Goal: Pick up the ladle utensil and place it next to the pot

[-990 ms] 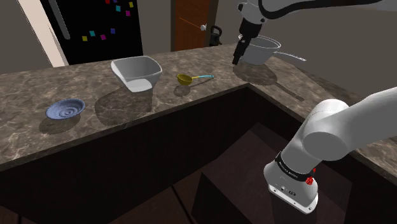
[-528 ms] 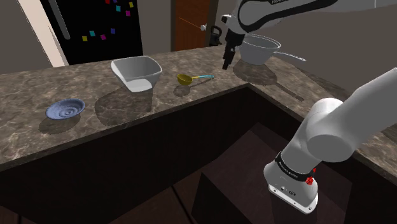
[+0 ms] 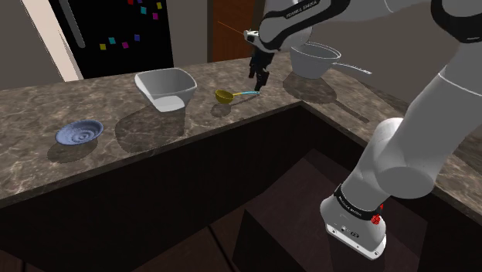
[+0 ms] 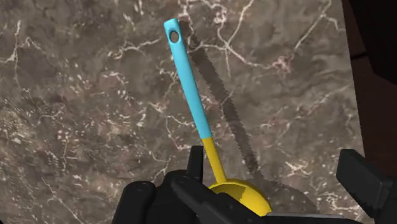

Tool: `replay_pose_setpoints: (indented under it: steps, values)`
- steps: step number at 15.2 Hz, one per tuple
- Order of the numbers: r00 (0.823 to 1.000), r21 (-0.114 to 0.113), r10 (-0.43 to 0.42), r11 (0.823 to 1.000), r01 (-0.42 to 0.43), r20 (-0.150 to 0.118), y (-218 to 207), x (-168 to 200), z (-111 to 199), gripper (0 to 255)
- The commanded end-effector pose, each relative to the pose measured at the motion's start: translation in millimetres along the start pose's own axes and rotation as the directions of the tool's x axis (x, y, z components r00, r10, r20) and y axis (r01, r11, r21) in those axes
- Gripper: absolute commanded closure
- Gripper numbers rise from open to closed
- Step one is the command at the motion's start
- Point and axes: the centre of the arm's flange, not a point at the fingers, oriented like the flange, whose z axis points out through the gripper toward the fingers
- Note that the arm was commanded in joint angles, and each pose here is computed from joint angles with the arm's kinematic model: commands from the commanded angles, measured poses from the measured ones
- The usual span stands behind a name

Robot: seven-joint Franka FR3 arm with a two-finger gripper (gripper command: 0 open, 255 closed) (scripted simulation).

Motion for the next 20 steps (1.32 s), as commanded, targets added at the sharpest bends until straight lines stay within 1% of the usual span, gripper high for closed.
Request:
replay_pose_setpoints:
  steps: [1, 3, 5, 6, 14, 20]
  values:
    - [0.994, 0.004, -0.104, 0.995, 0.104, -0.012, 15, 15, 20, 0]
    - [0.980, 0.008, -0.199, 0.980, 0.200, -0.024, 26, 30, 38, 0]
    - [0.956, 0.011, -0.293, 0.956, 0.293, -0.036, 35, 46, 57, 0]
    - [0.948, 0.012, -0.315, 0.949, 0.315, -0.039, 37, 49, 61, 0]
    - [0.948, 0.012, -0.315, 0.949, 0.315, -0.039, 36, 51, 101, 0]
    - [0.948, 0.012, -0.315, 0.949, 0.315, -0.039, 36, 51, 101, 0]
